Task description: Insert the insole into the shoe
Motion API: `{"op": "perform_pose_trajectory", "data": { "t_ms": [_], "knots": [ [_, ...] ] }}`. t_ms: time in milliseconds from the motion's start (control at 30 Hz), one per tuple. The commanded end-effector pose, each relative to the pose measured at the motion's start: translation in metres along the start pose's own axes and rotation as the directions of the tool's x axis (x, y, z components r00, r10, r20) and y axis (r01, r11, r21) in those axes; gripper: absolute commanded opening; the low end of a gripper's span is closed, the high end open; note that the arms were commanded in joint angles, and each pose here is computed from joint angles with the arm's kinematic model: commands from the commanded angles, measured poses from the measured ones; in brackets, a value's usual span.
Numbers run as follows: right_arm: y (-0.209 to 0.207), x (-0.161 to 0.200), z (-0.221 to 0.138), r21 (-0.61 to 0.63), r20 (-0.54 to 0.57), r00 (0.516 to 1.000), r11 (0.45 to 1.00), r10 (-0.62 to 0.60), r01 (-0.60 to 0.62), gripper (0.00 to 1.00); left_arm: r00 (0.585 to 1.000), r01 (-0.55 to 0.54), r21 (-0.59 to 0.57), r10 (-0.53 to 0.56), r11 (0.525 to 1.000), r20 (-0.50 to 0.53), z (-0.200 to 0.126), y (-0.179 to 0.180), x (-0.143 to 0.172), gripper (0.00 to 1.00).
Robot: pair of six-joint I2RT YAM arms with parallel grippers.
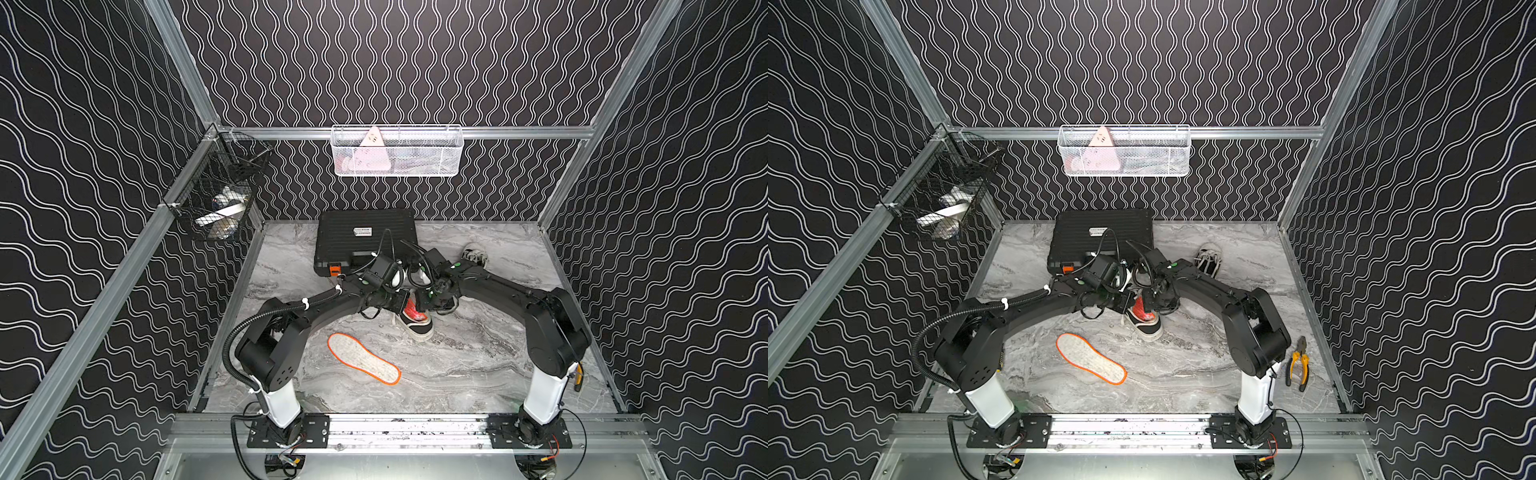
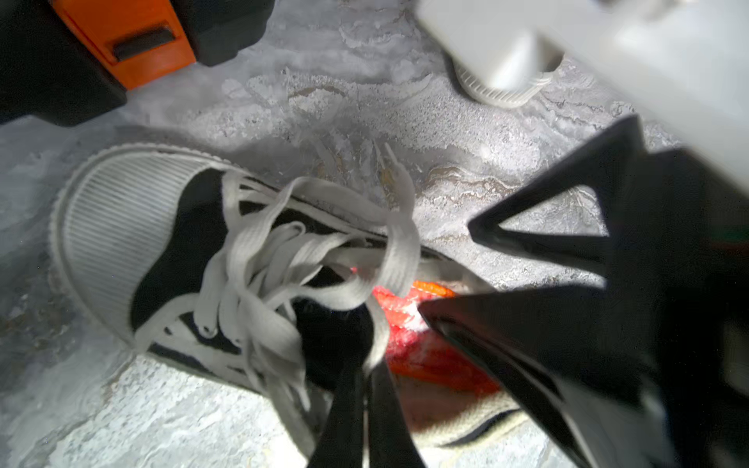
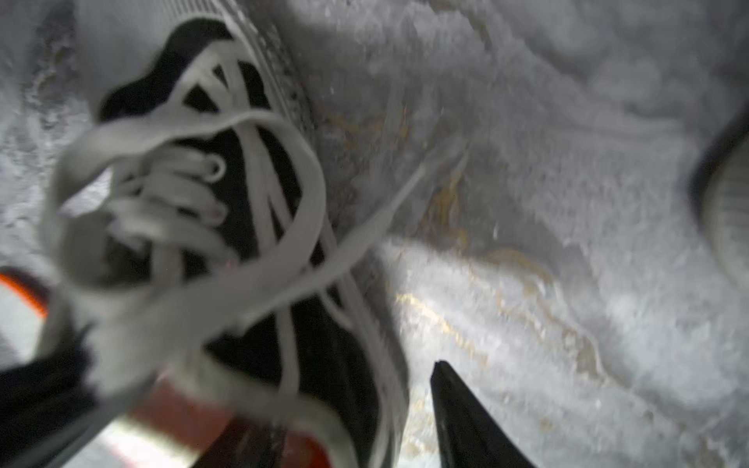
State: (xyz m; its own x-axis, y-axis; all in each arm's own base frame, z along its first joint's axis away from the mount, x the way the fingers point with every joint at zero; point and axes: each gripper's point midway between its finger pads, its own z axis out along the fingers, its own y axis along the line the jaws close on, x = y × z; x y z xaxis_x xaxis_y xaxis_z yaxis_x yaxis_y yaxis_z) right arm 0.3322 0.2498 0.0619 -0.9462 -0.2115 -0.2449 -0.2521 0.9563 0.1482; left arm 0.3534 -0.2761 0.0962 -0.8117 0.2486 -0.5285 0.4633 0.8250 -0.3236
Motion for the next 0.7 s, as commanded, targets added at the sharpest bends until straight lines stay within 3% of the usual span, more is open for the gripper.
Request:
{"op": "perform_pose_trajectory", "data": {
  "t_ms": [0, 133, 333, 433, 633, 667],
  "knots": [
    [0.004, -0.017, 0.006, -0.006, 0.062, 0.994, 0.996, -0.092, 0.093, 0.42, 1.0, -0.02, 0.008, 0.02, 1.0, 0.002, -0.003, -0.001, -0.001, 0.0],
    [0.015, -0.02, 0.003, -0.07, 0.084, 0.996, 0.997, -0.029, 0.035, 0.2, 0.999, 0.029, -0.048, -0.027, 0.998, 0.033, -0.009, 0.011, -0.012, 0.0],
    [0.012, -0.003, 0.007, -0.096, 0.053, 0.988, 0.985, 0.147, -0.141, 0.15, 0.996, 0.057, -0.004, -0.057, 0.998, 0.066, -0.033, -0.003, -0.034, 0.31],
    [0.011, 0.002, 0.012, -0.096, 0.046, 0.978, 0.976, 0.201, -0.196, 0.16, 0.995, 0.073, 0.023, -0.074, 0.997, 0.073, -0.044, -0.01, -0.039, 0.39],
    [0.008, 0.012, 0.034, -0.011, 0.001, 0.975, 0.975, 0.222, -0.221, 0.39, 0.984, 0.156, -0.036, -0.152, 0.987, 0.098, -0.058, 0.004, -0.034, 0.42],
    [0.004, 0.014, 0.04, 0.011, -0.005, 0.974, 0.974, 0.228, -0.228, 0.39, 0.98, 0.175, -0.059, -0.168, 0.983, 0.106, -0.061, 0.011, -0.032, 0.42]
  ]
}}
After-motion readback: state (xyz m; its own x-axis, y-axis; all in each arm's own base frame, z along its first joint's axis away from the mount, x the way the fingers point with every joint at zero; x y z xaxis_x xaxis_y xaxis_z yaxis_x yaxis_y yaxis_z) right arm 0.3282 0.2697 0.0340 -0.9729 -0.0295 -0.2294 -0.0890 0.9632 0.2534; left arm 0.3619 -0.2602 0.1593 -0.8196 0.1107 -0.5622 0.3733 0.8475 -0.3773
